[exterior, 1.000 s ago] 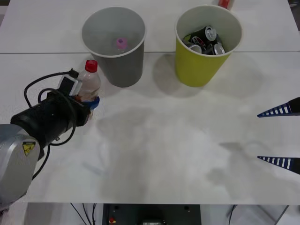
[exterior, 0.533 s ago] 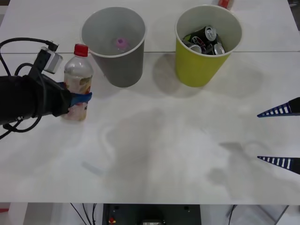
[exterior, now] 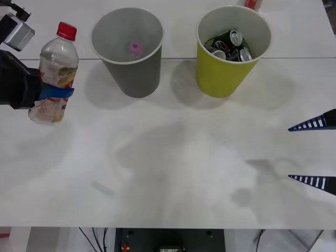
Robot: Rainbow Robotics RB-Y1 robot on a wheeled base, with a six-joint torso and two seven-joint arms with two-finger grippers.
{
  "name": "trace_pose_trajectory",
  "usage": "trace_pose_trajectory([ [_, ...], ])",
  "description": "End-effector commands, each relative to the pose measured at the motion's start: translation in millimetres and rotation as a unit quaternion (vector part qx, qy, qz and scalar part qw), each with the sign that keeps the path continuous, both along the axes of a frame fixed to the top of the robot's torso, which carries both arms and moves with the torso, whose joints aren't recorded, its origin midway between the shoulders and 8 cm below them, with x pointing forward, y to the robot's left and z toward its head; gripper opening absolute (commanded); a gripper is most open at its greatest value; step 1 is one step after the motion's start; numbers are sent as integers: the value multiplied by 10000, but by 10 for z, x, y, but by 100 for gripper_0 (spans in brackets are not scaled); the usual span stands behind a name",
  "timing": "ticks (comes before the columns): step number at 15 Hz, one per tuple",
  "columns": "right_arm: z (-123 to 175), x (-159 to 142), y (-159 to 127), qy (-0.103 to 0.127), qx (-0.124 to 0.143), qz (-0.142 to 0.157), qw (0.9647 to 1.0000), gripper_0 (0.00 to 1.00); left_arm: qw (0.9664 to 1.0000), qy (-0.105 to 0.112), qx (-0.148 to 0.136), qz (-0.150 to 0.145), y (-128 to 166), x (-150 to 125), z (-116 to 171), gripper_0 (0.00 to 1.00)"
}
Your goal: Put the can into the green bin and the plastic bottle into the gray bin
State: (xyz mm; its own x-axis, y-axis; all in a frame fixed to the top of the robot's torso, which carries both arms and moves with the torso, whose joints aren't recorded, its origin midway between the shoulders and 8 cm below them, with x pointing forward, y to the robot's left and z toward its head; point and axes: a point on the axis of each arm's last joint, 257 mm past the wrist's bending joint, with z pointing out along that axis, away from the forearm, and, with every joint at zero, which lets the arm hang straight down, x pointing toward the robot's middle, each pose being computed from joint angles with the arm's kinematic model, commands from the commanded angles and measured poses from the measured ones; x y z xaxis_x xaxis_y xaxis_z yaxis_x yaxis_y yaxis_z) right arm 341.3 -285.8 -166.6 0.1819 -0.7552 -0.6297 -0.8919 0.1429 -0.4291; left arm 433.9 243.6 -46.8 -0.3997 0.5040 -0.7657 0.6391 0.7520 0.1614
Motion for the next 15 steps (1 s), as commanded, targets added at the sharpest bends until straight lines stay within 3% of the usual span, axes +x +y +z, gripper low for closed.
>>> trace_pose_trajectory([
  [1, 0, 0, 0, 0, 0, 0, 10000, 100, 9991, 133, -371, -173, 19, 229, 334, 0],
  [5, 0, 0, 0, 0, 0, 0, 10000, 100, 9987, 305, -145, -394, -60, 571, 778, 0],
  [8, 0, 0, 0, 0, 0, 0, 10000, 100, 9981, 366, -127, -475, -214, 744, 1001, 0],
  [12, 0, 0, 0, 0, 0, 0, 10000, 100, 9973, 459, 306, -476, -453, 1021, 1219, 0],
  [14, 0, 0, 0, 0, 0, 0, 10000, 100, 9972, 586, 218, -414, -574, 1170, 1274, 0],
  [15, 0, 0, 0, 0, 0, 0, 10000, 100, 9974, 526, 256, -428, -622, 1280, 1310, 0],
])
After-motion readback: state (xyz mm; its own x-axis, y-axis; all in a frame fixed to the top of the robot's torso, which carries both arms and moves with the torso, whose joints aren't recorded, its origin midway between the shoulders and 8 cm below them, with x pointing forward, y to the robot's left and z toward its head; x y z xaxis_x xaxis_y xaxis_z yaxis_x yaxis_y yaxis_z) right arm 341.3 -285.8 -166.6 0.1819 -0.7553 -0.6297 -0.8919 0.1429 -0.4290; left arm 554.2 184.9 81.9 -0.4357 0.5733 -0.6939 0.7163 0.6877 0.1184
